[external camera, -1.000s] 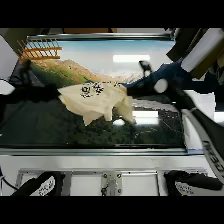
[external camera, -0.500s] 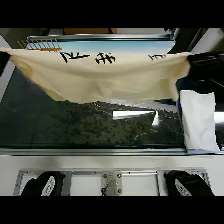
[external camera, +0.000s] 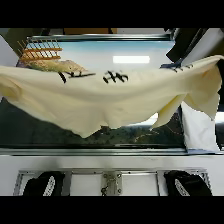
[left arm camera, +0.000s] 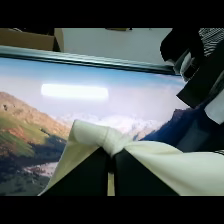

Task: Fold the clothes and pants, and hang the long-sleeved shirts on hangers.

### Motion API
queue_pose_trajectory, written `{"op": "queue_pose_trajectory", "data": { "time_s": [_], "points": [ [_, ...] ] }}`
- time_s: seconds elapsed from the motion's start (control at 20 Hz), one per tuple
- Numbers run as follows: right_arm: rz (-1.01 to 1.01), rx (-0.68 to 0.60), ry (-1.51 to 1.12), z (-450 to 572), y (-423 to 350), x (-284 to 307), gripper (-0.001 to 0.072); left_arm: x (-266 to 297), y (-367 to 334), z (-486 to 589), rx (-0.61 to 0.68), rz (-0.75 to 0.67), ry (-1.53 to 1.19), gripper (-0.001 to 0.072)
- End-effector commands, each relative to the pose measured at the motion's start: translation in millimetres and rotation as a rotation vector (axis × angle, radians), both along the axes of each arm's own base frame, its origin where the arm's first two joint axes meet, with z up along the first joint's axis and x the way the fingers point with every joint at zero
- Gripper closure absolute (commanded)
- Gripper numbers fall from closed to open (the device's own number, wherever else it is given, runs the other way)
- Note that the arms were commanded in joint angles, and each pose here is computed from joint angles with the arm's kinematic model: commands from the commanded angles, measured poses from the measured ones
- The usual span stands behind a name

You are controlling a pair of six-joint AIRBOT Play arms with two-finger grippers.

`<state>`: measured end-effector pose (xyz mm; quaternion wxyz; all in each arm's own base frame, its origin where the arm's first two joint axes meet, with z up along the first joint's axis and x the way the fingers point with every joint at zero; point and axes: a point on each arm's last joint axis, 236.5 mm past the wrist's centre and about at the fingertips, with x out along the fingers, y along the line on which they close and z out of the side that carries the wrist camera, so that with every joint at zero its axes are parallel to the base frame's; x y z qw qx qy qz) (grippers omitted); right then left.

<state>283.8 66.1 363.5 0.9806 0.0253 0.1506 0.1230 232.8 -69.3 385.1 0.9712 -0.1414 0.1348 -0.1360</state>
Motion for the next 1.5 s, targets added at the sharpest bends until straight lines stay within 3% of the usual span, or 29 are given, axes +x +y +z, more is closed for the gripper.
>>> {"op": "queue_pose_trajectory", "data": {
  "time_s": [0.0, 0.25, 0.55, 0.6, 0.65, 0.7, 0.85, 1.05, 1.25, 1.45],
  "points": [
    [-0.015, 0.061, 0.227, -50.5, 6.4, 15.1, 0.0706, 3.2, -10.8, -40.9, -0.060, -0.040, 0.207, 0.0702],
    [-0.020, 0.079, 0.542, -162.8, 25.2, 105.3, 0.0705, 96.4, -9.6, -158.5, -0.045, -0.093, 0.579, 0.0702],
    [-0.115, 0.131, 0.346, -228.5, 21.4, 249.1, 0.0689, 244.4, 11.6, -288.7, -0.057, -0.048, 0.753, 0.0701],
    [-0.121, 0.142, 0.333, -235.2, 21.6, 258.3, 0.0598, 260.0, 12.6, -302.8, -0.061, -0.049, 0.777, 0.0627],
    [-0.125, 0.142, 0.331, -240.6, 20.7, 262.8, 0.0350, 272.4, 13.9, -310.6, -0.062, -0.050, 0.787, 0.0258],
    [-0.127, 0.140, 0.334, -242.6, 19.6, 263.4, 0.0198, 283.4, 17.7, -313.5, -0.064, -0.045, 0.785, 0.0006],
    [-0.117, 0.087, 0.367, -236.5, 7.2, 247.8, 0.0201, 286.3, 36.8, -318.8, -0.060, -0.030, 0.816, 0.0028],
    [-0.022, -0.049, 0.511, -243.6, 6.6, 187.1, 0.0201, 236.8, 69.7, -382.4, -0.062, 0.031, 1.003, 0.0028],
    [-0.008, -0.042, 0.616, -270.5, 7.4, 129.5, 0.0201, 182.5, 63.6, -467.1, -0.126, 0.038, 1.224, 0.0028],
    [0.005, -0.009, 0.676, -295.1, 11.5, 87.2, 0.0201, 181.5, 37.6, -500.1, -0.138, 0.007, 1.236, 0.0028]
  ]
}}
